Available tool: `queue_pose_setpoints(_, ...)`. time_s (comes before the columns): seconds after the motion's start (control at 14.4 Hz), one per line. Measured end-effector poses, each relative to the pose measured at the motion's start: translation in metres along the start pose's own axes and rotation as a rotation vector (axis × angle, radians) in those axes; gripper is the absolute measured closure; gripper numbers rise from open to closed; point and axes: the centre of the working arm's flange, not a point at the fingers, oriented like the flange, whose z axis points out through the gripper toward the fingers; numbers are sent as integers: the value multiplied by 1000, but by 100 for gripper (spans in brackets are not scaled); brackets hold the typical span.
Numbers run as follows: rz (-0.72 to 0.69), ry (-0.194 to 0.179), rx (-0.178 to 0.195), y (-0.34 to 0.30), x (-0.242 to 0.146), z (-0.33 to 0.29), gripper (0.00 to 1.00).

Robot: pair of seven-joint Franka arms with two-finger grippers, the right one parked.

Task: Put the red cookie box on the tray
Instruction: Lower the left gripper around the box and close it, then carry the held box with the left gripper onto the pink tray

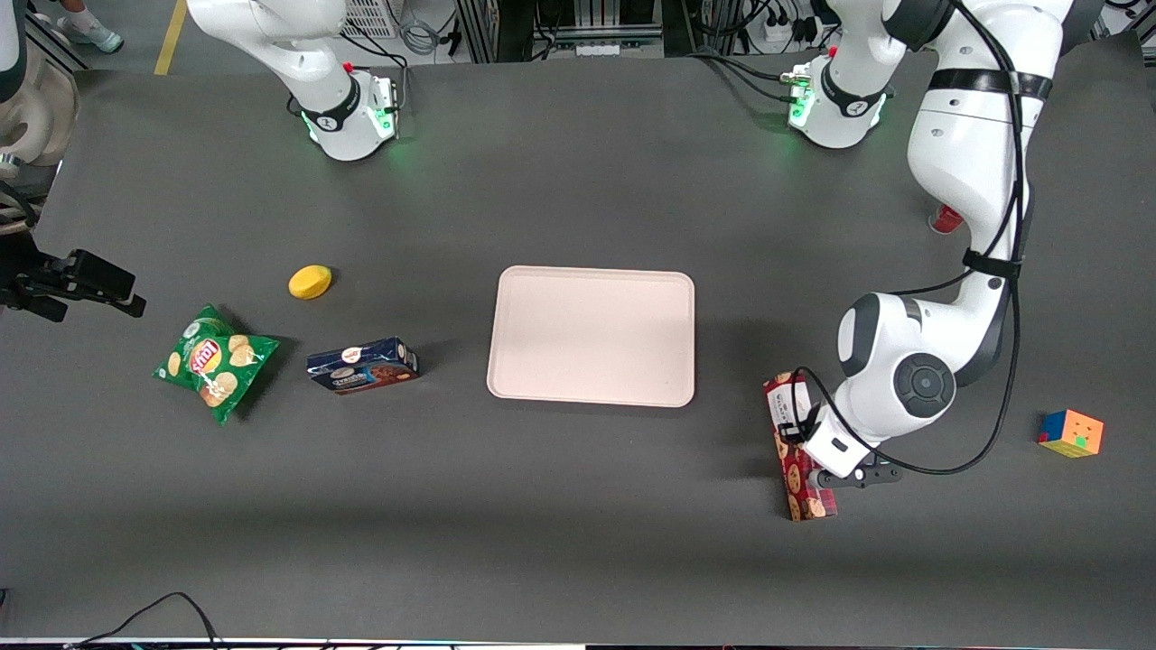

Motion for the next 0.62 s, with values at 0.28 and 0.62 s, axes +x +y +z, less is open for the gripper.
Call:
queue_pose_setpoints(0.28, 17, -32, 6, 15, 7, -28, 81)
queue_pose_setpoints(0.62, 85, -45, 7, 68, -12, -98, 81)
